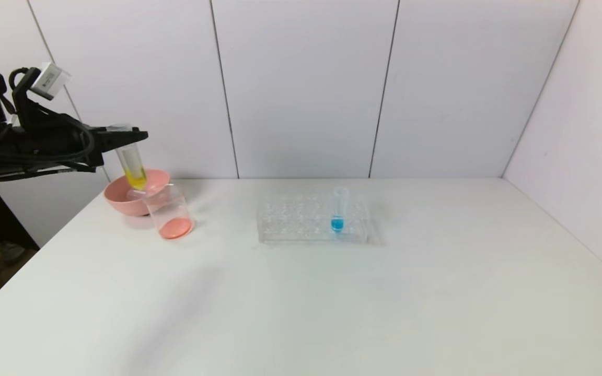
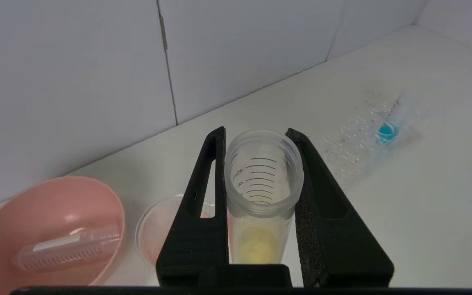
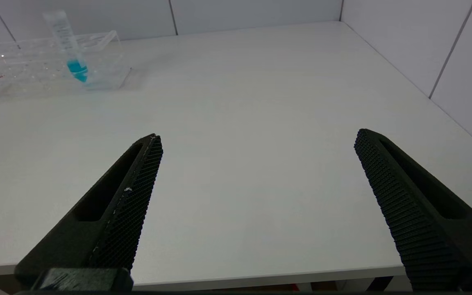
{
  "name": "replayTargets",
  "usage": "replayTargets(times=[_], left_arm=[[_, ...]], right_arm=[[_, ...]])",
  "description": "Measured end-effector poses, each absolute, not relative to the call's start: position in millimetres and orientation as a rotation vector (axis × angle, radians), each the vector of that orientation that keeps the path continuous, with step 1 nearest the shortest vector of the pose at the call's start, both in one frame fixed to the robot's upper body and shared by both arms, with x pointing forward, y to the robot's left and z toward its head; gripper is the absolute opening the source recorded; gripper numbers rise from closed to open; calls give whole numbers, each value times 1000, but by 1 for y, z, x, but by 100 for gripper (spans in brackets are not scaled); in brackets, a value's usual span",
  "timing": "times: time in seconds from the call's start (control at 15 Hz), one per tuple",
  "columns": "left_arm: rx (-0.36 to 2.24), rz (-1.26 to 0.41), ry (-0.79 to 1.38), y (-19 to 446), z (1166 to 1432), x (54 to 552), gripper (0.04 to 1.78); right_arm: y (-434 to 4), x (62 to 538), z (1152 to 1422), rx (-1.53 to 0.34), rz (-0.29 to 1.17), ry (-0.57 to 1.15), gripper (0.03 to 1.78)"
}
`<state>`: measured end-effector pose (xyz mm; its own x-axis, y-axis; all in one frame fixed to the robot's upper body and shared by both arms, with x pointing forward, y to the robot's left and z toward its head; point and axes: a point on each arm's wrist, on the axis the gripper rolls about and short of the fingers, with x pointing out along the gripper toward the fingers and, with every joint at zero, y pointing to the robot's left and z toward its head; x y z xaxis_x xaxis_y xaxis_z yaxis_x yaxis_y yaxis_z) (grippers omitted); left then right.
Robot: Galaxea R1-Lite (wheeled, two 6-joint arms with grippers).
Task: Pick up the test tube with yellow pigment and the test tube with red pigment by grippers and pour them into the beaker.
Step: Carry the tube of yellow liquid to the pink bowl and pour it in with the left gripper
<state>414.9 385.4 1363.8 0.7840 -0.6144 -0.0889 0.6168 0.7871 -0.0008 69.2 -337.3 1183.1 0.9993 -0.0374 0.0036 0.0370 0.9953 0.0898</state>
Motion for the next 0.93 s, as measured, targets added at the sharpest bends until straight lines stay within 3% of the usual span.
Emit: replayTargets(times=[0.53,0.93], left_arm=[[233,-805,277,422,1353,460,47],[292,-790,441,422,1358,469,47]], right_arm=[[-337,69,1183,90,-37,-5,171],[-337,69,1183,90,-38,-5,171]])
